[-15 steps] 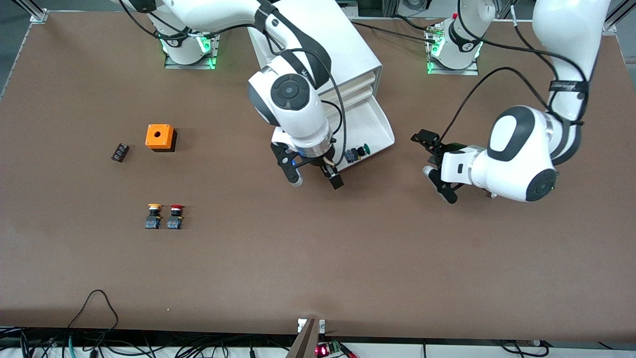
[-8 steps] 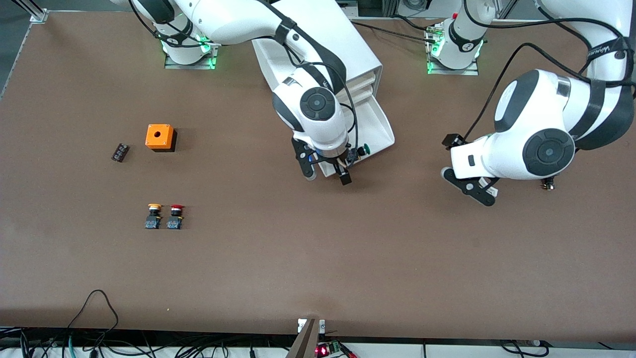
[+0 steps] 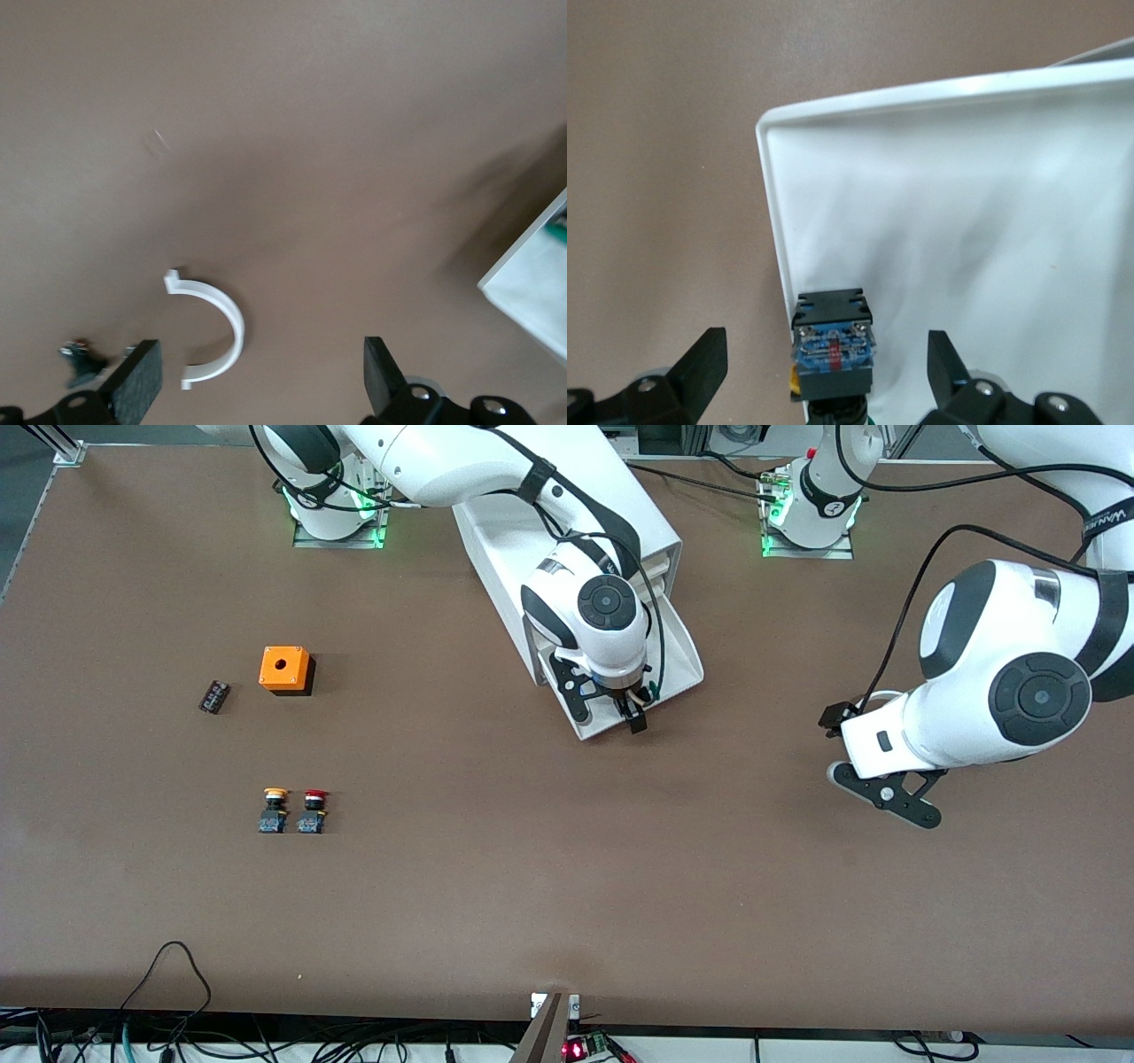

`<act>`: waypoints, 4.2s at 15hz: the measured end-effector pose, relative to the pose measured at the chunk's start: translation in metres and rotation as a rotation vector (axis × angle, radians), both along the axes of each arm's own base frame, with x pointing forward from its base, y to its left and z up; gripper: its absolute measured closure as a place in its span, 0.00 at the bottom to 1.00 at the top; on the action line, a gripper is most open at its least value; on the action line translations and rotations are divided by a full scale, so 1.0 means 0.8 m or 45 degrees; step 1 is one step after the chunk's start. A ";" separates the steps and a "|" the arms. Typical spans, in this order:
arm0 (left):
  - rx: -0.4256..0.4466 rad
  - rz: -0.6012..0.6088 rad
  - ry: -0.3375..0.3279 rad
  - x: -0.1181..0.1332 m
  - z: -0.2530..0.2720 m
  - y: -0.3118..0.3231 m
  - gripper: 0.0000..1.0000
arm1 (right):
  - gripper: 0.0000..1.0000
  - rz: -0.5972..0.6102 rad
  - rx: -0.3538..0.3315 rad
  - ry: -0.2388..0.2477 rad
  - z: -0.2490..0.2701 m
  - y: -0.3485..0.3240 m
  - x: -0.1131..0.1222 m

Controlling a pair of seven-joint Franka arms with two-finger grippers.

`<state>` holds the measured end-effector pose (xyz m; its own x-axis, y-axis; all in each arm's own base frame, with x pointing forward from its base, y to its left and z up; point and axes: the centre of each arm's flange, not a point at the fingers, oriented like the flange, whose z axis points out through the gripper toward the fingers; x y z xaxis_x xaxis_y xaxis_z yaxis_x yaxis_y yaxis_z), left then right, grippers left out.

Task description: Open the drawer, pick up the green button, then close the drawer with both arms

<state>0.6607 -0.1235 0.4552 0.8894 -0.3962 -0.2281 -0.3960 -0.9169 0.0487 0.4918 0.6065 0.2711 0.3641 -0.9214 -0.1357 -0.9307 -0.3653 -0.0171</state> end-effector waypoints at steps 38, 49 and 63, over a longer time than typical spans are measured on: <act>0.015 1.088 -0.166 -0.156 -0.268 -0.279 0.01 | 0.59 1.168 0.060 -0.143 0.166 -0.360 0.248; 0.066 1.078 -0.115 -0.236 -0.285 -0.355 0.00 | 0.59 1.602 0.011 -0.160 0.052 -0.500 0.295; 0.065 1.036 -0.037 -0.316 -0.282 -0.421 0.00 | 0.59 1.638 -0.081 -0.142 -0.084 -0.570 0.269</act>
<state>0.4081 -0.4607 0.2294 0.9002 0.3863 -0.2011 0.3942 -0.9190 -0.0007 0.7071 0.1509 0.2037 0.9954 0.0940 -0.0166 0.0937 -0.9954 -0.0213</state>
